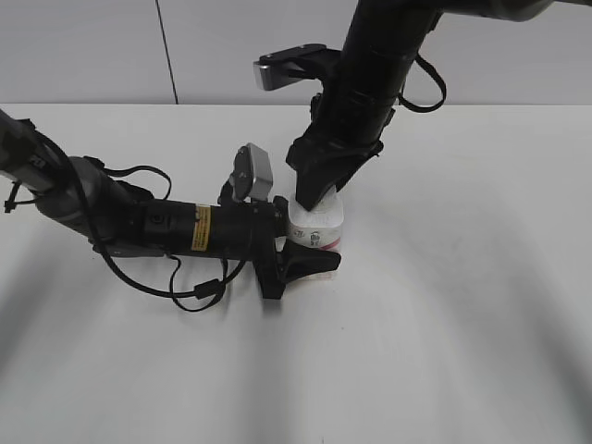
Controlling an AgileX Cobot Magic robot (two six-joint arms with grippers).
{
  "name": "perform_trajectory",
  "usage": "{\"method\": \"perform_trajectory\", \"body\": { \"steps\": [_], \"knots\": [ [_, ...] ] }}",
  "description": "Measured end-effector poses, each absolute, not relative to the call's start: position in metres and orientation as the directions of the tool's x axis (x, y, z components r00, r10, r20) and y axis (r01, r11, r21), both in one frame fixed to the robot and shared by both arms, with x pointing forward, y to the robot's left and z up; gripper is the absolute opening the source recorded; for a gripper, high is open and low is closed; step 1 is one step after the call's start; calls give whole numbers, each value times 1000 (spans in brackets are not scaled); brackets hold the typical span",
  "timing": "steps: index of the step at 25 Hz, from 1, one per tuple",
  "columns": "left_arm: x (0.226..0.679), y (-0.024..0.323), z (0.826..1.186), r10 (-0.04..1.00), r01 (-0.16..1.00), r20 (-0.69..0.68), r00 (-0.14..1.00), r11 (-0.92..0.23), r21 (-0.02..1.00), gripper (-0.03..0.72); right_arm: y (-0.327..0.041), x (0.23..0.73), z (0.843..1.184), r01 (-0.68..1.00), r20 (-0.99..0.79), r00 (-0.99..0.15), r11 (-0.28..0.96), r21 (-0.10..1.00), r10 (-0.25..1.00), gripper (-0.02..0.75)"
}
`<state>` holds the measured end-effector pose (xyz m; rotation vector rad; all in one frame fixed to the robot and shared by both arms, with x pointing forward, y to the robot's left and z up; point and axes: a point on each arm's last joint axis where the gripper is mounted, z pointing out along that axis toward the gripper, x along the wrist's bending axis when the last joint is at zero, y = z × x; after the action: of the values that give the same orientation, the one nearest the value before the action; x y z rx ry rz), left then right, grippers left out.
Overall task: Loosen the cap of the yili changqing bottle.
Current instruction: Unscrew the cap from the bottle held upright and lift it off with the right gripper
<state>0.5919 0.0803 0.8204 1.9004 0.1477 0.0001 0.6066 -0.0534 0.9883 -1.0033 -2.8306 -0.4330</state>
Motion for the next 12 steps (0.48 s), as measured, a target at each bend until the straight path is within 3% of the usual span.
{"method": "perform_trajectory", "body": {
  "steps": [5, 12],
  "knots": [
    [592, 80, 820, 100, 99, -70, 992, -322, 942, 417, -54, 607, 989, 441, 137, -898, 858, 264, 419, 396],
    [592, 80, 821, 96, 97, -70, 993, -321, 942, 415, -54, 607, 990, 182, 58, -983, 940, 290, 173, 392]
  ]
}}
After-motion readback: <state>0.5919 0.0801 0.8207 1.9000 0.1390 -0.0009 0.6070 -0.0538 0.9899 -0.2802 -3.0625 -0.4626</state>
